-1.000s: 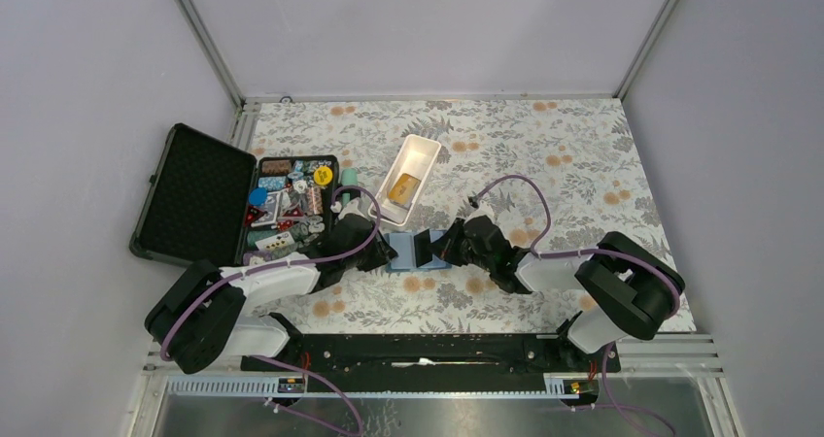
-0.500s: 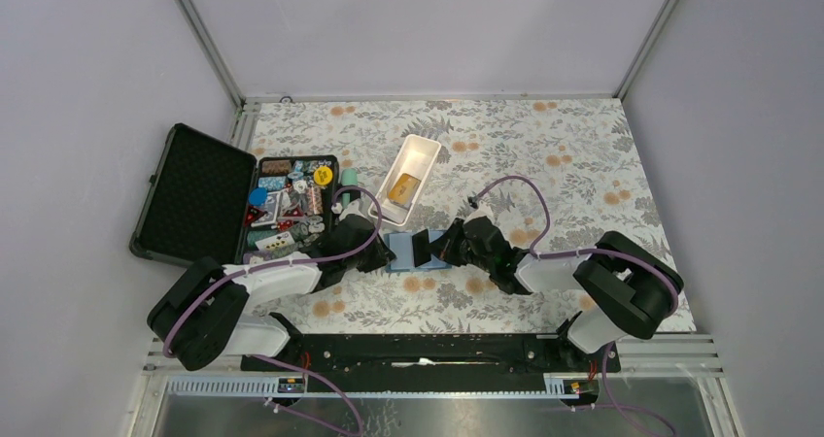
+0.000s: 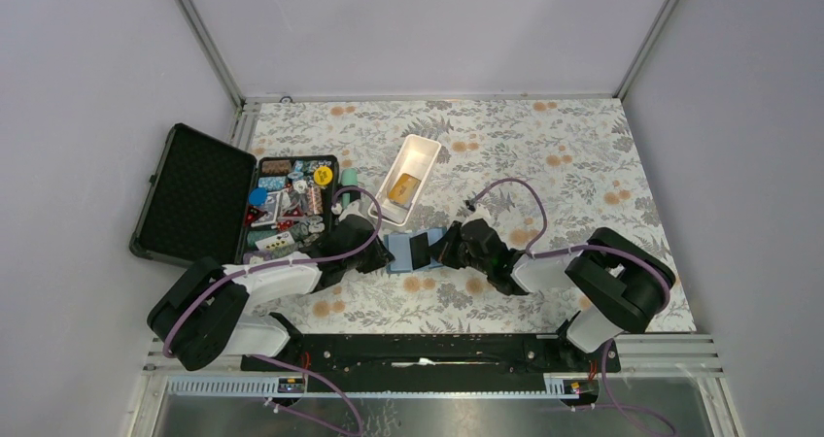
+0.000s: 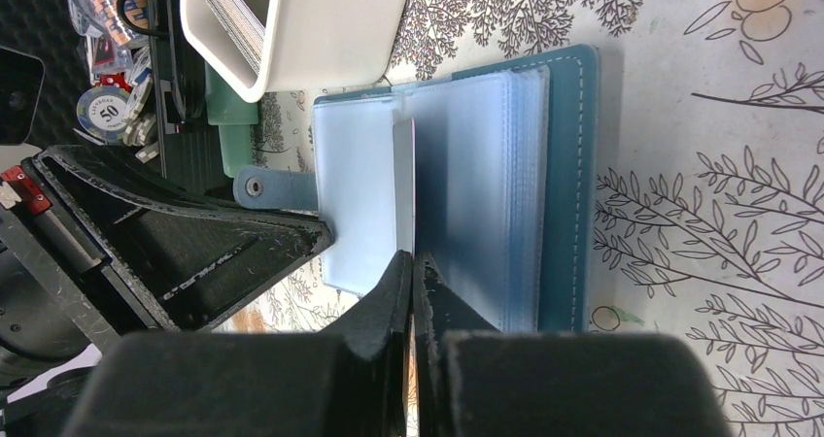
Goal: Put the credit cards into the card holder
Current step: Insert the credit card into the card holder.
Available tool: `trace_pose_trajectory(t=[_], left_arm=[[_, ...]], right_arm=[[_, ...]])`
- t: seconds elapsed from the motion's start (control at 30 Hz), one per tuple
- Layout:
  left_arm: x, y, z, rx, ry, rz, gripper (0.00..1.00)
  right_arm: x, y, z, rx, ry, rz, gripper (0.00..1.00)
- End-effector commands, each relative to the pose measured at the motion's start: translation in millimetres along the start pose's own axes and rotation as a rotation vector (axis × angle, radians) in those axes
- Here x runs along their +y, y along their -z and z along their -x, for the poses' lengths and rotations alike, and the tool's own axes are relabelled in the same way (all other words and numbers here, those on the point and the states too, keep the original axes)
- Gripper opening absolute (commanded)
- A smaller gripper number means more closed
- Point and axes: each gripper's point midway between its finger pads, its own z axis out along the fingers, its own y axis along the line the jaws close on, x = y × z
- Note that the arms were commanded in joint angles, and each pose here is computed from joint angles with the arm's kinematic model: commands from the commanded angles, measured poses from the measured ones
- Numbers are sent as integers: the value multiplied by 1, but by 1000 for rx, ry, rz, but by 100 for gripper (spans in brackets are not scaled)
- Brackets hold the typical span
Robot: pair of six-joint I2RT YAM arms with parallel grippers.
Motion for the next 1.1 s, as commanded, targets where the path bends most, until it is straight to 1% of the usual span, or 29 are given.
trace_pose_trajectory(t=[0.0,0.23,0.63,1.07], left_arm=[[-6,-1,8,-34,-12,-14,14],[-4,-3,5,-25,-15,-8,10],[-3,-6,4,-14,-26,1,5],[-2,-6,6,-15,-40,17,4]], right_arm=[[-4,-4,-1,-16,25,-30,0],[-7,-9,-4,-13,38,-42,0],[-15,-14,-6,-13,62,-67,0],[-21,-13,-13,23,81,-94,0]])
